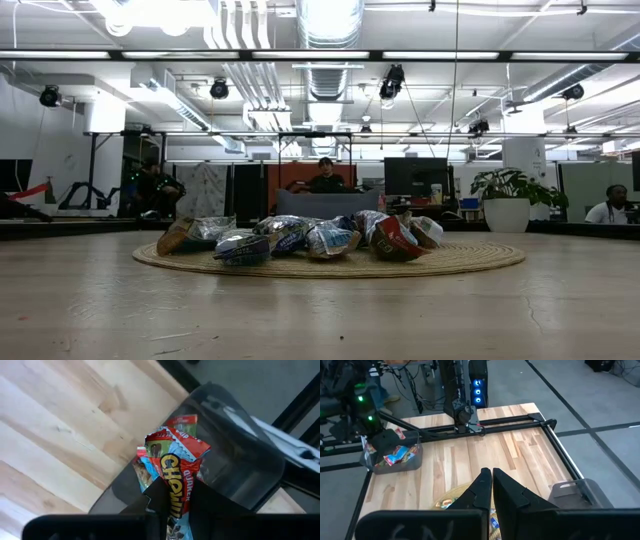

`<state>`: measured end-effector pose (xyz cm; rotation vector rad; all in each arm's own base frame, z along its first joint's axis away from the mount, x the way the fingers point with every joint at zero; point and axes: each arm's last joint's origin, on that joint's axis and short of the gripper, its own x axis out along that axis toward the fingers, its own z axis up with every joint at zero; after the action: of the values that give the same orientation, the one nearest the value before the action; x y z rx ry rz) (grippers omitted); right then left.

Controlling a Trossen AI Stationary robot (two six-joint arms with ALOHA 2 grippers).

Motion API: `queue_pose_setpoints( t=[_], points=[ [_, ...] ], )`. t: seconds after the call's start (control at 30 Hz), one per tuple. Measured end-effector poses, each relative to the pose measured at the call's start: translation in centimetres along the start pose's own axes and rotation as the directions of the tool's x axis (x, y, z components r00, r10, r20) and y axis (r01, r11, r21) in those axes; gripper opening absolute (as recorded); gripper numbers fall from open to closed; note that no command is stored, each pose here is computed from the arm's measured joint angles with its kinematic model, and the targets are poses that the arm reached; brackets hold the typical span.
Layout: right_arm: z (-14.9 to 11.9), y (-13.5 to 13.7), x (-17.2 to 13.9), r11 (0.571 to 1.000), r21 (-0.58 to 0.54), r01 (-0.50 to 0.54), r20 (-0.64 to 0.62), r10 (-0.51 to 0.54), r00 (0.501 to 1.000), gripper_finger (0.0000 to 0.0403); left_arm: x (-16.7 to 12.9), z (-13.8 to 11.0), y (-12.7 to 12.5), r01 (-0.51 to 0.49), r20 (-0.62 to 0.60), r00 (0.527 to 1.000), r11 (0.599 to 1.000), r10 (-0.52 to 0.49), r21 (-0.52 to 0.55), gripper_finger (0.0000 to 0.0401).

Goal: Pick and place Granola Bars by type
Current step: Put the red granola bar into the left black bin

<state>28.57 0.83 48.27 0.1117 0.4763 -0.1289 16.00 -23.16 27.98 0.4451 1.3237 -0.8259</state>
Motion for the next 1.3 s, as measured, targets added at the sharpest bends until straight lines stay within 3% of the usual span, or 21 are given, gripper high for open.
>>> queue_pose_setpoints(
  t=[0.3, 0.5, 0.67, 0.93, 1.3],
  points=[
    [0.0, 0.0, 0.0, 1.000, 0.000, 0.003, 0.001, -0.003, 1.000, 0.0008, 3.1, -1.1, -0.6, 0.002, -0.010, 1.000, 0.998, -0.003, -0.066, 0.0037],
    [0.0, 0.0, 0.0, 1.000, 0.000, 0.004, 0.001, -0.004, 1.000, 0.0008, 4.8, -2.6, -0.4, -0.017, -0.064, 0.998, 0.974, 0.003, -0.227, 0.0037],
    [0.0, 0.0, 0.0, 1.000, 0.000, 0.005, 0.001, -0.005, 1.000, 0.0008, 5.1, -2.8, -0.3, -0.001, -0.025, 1.000, 0.969, -0.005, -0.248, 0.0037],
    [0.0, 0.0, 0.0, 1.000, -0.001, 0.006, 0.001, -0.006, 1.000, 0.0008, 5.4, -3.1, -0.2, -0.008, -0.039, 0.999, 0.903, -0.009, -0.430, 0.0040],
    [0.0, 0.0, 0.0, 1.000, 0.011, 0.006, 0.001, -0.006, 1.000, 0.0008, 5.4, -3.1, -0.2, -0.006, -0.039, 0.999, 0.896, -0.013, -0.443, 0.0135]
  ],
)
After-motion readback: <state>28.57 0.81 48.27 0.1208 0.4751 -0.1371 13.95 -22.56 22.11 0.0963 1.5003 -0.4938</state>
